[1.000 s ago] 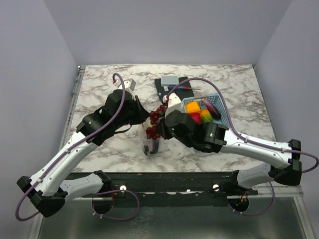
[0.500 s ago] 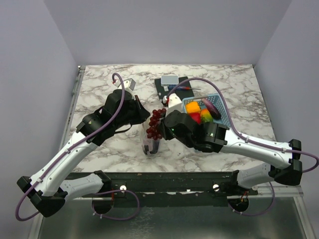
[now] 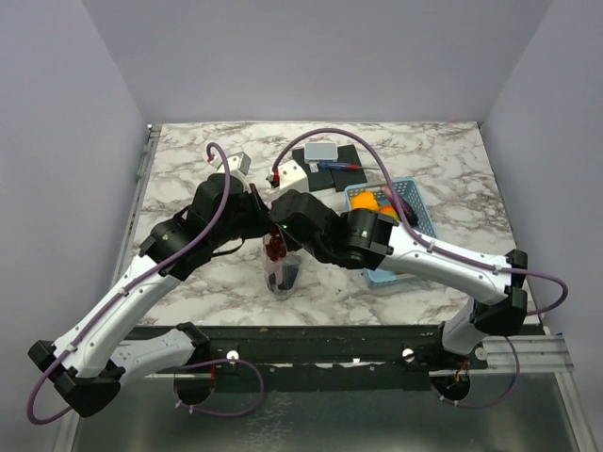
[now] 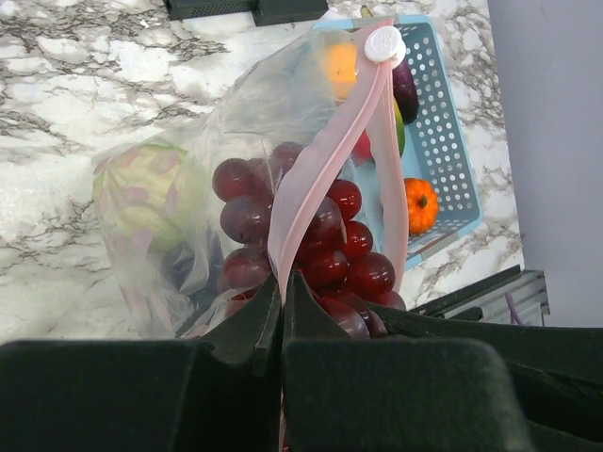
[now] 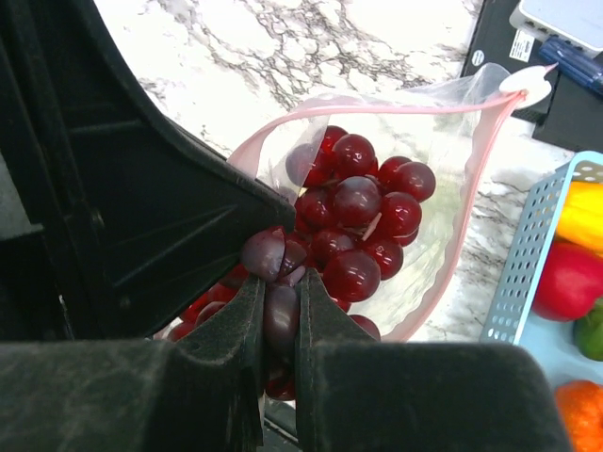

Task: Place the food in the zip-top bag and seal the zipper
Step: Place the fake fruit in the zipper food storage bag.

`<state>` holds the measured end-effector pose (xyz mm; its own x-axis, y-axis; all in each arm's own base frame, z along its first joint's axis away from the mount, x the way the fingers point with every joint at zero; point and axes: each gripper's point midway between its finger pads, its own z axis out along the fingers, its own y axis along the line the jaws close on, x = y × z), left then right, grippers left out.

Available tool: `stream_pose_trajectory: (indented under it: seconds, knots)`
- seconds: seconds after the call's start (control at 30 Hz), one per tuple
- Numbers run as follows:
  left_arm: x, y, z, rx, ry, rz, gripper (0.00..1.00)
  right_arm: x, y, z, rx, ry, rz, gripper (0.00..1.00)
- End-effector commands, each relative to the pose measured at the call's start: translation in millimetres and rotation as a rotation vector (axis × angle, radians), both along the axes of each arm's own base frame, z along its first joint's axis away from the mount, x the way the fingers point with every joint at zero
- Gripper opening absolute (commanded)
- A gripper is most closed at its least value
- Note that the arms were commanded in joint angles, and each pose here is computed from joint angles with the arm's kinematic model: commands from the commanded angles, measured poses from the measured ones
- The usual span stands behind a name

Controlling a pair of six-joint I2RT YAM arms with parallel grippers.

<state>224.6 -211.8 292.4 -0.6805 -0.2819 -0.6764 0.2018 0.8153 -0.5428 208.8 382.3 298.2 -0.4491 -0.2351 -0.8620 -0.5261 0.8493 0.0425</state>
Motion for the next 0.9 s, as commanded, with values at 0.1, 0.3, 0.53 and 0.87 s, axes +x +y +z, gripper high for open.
stream_pose_trajectory:
  seconds: [0.1, 0.3, 0.53, 0.87]
  knots:
    - [-14, -8, 11, -0.066, -0.012, -0.062, 0.0, 21, 4, 6, -0.025, -0.06, -0.06, 0.01]
    - [-16, -8, 13, -0.076, -0.014, -0.067, 0.0, 34, -4, -11, -0.066, -0.058, -0.095, 0.02]
    - [-17, -8, 18, -0.088, -0.02, -0.067, 0.0, 40, -8, -20, -0.065, -0.043, -0.106, 0.38]
    - [-12, -13, 15, -0.075, -0.011, -0.071, 0.0, 37, -16, 21, 0.01, -0.077, -0.095, 0.64]
